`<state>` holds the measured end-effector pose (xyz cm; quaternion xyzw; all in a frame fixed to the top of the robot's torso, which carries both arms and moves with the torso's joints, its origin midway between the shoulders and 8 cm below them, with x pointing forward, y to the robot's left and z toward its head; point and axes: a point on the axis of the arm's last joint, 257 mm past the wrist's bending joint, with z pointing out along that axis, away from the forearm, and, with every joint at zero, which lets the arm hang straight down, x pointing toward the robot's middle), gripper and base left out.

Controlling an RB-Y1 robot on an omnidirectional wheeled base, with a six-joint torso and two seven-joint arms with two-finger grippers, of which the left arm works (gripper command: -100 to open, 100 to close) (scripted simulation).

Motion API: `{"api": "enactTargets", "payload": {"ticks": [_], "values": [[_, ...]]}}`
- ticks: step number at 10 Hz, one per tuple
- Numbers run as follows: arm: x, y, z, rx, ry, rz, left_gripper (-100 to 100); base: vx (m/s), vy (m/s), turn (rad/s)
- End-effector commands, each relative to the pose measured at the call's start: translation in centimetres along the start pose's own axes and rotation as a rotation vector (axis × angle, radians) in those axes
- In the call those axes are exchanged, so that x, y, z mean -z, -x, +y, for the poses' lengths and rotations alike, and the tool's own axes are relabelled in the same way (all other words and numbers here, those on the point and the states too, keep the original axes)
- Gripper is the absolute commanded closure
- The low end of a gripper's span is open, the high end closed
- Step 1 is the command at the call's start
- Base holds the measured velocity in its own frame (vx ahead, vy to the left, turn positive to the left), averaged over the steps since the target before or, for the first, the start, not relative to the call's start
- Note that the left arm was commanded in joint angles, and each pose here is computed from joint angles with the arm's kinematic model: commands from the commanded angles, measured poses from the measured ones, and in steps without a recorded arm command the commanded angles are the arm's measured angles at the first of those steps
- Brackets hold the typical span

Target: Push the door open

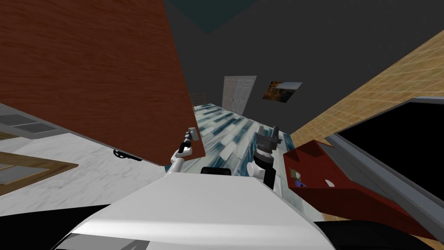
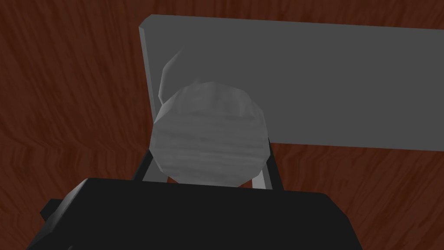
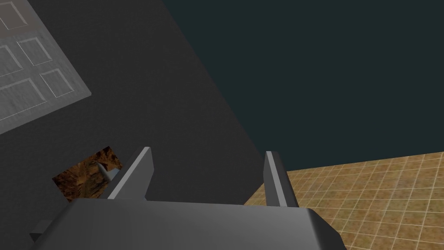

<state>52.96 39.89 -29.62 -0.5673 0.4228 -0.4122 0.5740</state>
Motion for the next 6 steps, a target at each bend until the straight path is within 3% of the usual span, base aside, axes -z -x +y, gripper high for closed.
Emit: {"api": "enactTargets", "payload": {"ticks": [1,4,6], "values": [[-0.14,0.5,-0.2,0.009,-0.004,-0.014,100,0.173,-0.065,0.072],[0.07,1.3,0.2,0.008,0.005,-0.03,100,0.128,-0.05,0.049],[0.03,2.9,0.0,0.005,0.0,-0.059,100,0.179,-0.043,0.061]]}}
